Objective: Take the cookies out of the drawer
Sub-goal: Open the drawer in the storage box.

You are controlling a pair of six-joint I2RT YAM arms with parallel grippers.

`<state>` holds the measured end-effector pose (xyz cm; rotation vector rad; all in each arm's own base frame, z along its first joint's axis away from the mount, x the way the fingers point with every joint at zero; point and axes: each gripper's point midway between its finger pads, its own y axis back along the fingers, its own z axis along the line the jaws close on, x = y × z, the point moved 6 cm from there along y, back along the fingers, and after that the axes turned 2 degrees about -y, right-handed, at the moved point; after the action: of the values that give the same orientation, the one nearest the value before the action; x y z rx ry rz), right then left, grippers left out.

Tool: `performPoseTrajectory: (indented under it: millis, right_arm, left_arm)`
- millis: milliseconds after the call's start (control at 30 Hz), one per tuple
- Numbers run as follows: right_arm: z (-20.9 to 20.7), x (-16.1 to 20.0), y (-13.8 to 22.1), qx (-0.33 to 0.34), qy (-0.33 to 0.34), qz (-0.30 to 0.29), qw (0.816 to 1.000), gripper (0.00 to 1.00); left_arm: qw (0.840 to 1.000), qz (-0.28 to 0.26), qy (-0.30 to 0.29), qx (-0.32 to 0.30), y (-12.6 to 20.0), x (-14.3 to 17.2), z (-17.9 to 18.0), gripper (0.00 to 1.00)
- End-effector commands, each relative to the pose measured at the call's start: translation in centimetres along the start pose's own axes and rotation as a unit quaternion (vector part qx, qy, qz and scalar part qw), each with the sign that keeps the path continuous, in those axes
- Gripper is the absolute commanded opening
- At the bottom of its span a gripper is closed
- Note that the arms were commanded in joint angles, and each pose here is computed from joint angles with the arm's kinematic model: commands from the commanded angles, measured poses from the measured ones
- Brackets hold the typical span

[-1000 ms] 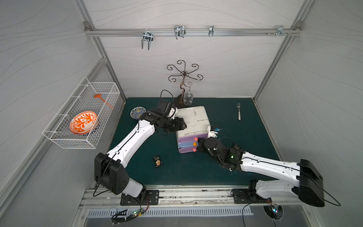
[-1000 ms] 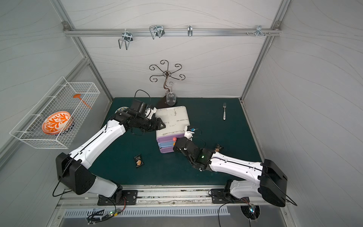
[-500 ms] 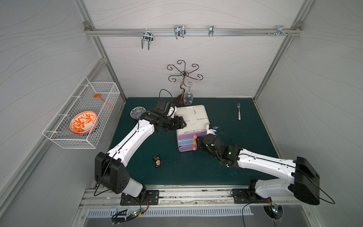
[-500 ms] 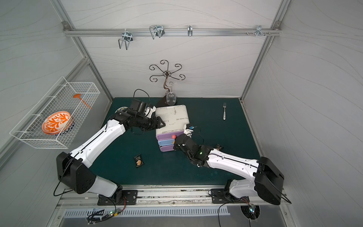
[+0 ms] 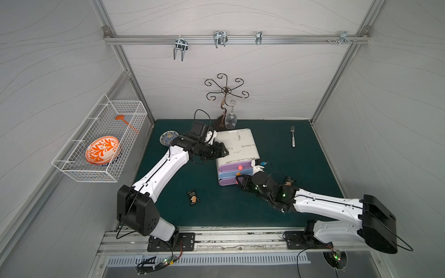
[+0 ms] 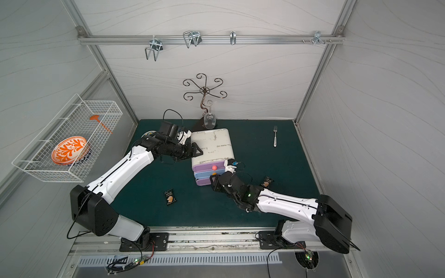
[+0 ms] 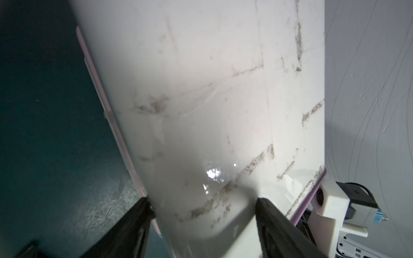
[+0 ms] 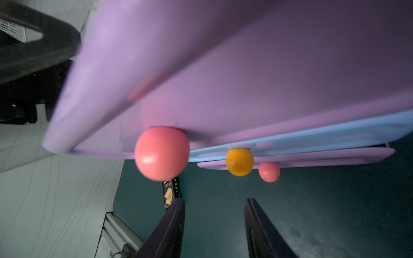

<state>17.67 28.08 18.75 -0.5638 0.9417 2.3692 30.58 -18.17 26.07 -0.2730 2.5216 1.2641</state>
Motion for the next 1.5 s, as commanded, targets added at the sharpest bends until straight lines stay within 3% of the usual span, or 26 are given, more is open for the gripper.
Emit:
performPoseTrajectory:
  millis: [0, 233, 500, 767, 1467]
  right_arm:
    - [0.6, -0.4, -1.0, -0.023, -0.008, -0.003, 1.000, 0.48]
    - [0.2, -0.2, -2.4, -0.003, -0.002, 0.007, 1.000, 0.47]
    - [-0.7, -1.1, -1.2, 0.025, -0.003, -0.033, 0.999, 0.46]
    - [-1.3, -1.2, -1.5, 0.024, -0.002, -0.051, 0.998, 0.51]
    - [-2.7, -2.1, -3.5, 0.027, -0.005, -0.087, 0.996, 0.46]
  left_arm:
    - [0.999, 0.048, 0.004, -0.009, -1.3, 1.3, 0.8, 0.77]
    - [0.999, 0.046, 0.007, -0.004, -1.1, 1.1, 0.8, 0.78]
    - [0.999, 0.037, 0.007, 0.004, -0.3, 0.5, 0.7, 0.78]
    - [0.999, 0.031, 0.014, 0.019, 0.4, 0.1, 0.4, 0.78]
    - [0.999, 0.038, 0.019, 0.025, 0.4, 0.6, 0.4, 0.78]
